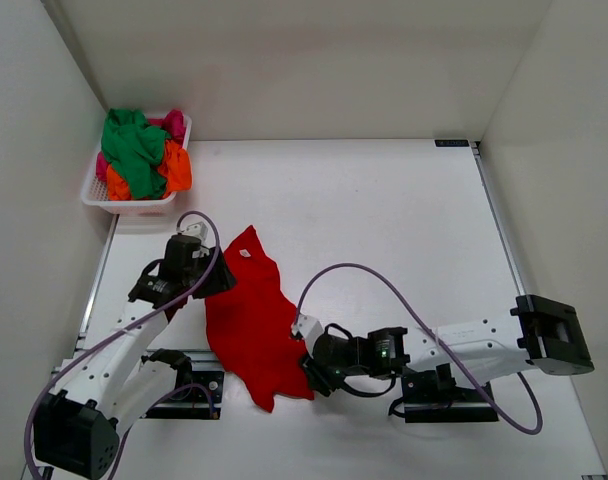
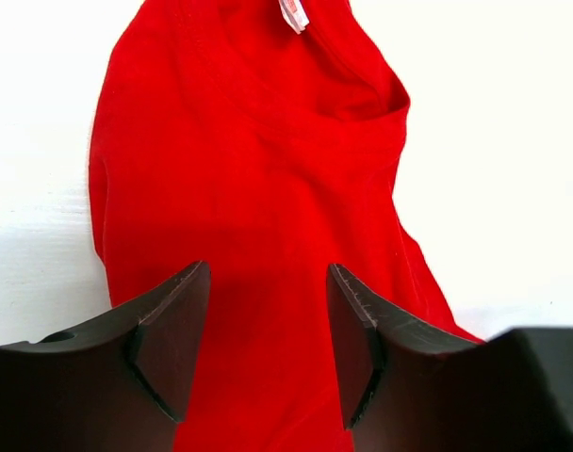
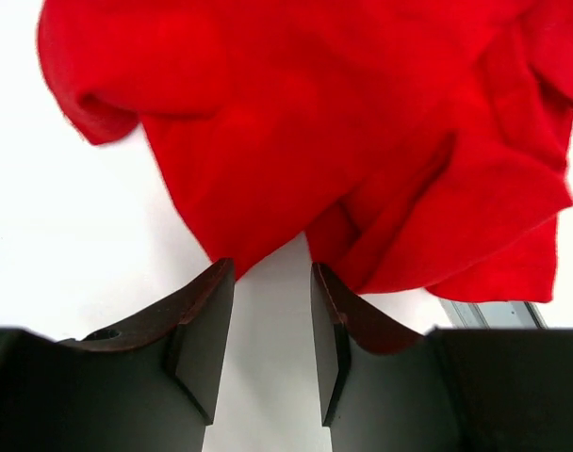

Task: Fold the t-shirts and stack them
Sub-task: Flatten out the tshirt

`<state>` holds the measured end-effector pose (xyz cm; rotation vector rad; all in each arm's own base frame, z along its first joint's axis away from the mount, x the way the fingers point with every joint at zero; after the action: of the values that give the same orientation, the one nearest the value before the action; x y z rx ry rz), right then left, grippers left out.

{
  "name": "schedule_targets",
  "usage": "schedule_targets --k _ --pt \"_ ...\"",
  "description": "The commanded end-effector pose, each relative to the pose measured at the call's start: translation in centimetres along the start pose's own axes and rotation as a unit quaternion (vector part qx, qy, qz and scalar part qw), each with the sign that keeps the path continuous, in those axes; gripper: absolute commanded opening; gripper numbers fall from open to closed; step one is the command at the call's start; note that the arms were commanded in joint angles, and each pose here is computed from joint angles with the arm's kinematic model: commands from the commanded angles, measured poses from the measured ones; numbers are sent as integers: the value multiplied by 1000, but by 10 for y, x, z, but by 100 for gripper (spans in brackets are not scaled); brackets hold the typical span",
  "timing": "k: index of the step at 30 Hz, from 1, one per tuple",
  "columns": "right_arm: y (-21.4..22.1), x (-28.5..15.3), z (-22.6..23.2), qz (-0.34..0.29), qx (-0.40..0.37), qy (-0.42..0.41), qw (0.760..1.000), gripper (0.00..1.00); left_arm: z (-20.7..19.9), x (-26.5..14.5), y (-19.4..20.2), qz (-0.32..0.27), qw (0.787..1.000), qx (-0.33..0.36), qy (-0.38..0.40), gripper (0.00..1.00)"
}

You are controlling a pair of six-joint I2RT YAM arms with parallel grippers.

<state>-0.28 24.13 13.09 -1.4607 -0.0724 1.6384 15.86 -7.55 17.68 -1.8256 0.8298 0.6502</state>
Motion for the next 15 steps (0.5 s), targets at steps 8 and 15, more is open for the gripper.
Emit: schedule_targets --k 8,15 --pt "-13 3 20 -65 -63 -5 996 49 2 -6 1 -8 1000 2 7 63" --pt "-1 8 22 -27 -50 -29 998 48 4 -9 0 -12 1000 -1 4 64"
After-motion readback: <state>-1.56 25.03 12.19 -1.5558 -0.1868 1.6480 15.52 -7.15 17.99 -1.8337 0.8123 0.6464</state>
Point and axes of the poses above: each gripper's point midway between its finger pads, its own x axis out along the fingers, its own z axis along the line the jaws close on, y = z × x, the point moved 10 cm from there along -x, back along the fingers
